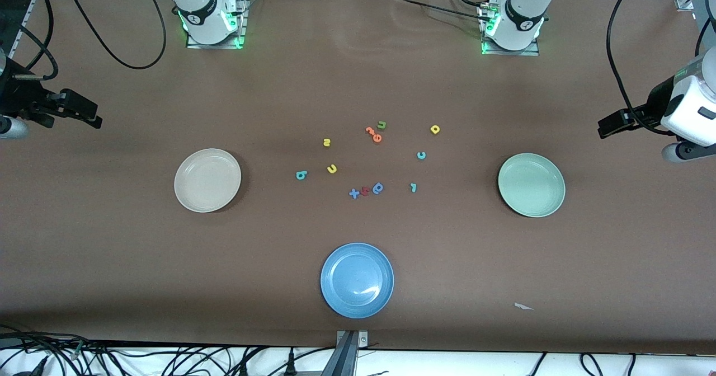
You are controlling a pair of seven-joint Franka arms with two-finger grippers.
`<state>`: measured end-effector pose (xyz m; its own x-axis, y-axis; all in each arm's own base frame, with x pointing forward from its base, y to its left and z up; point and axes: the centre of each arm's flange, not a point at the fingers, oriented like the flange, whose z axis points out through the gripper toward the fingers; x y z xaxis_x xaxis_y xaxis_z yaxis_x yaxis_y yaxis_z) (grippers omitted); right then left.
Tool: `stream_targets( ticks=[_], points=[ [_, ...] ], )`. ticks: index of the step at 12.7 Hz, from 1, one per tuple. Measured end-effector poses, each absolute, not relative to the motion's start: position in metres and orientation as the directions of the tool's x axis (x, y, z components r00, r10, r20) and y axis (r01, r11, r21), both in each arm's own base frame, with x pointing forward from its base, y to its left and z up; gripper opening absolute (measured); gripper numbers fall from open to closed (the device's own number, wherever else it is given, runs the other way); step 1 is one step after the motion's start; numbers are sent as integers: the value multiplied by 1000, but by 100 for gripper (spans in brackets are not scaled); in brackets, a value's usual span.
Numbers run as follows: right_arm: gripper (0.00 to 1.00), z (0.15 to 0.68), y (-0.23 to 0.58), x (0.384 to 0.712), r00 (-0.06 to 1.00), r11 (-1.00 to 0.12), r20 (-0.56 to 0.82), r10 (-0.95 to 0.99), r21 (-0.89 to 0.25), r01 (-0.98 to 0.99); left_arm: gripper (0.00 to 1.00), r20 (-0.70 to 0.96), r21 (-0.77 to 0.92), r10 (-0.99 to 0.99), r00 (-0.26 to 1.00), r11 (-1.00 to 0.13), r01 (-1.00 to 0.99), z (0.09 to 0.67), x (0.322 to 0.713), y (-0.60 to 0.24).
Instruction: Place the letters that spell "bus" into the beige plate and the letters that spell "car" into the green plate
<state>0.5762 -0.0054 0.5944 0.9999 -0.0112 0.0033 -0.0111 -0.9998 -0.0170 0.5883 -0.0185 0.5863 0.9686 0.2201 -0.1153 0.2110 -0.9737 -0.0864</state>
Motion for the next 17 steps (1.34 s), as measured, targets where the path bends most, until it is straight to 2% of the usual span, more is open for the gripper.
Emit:
stream_targets(
  ticks=[17],
  points=[
    [100, 597, -16, 575, 999, -999, -2, -40, -16, -40, 100, -118, -88, 225, 967, -973, 215, 586, 588, -16]
  ],
)
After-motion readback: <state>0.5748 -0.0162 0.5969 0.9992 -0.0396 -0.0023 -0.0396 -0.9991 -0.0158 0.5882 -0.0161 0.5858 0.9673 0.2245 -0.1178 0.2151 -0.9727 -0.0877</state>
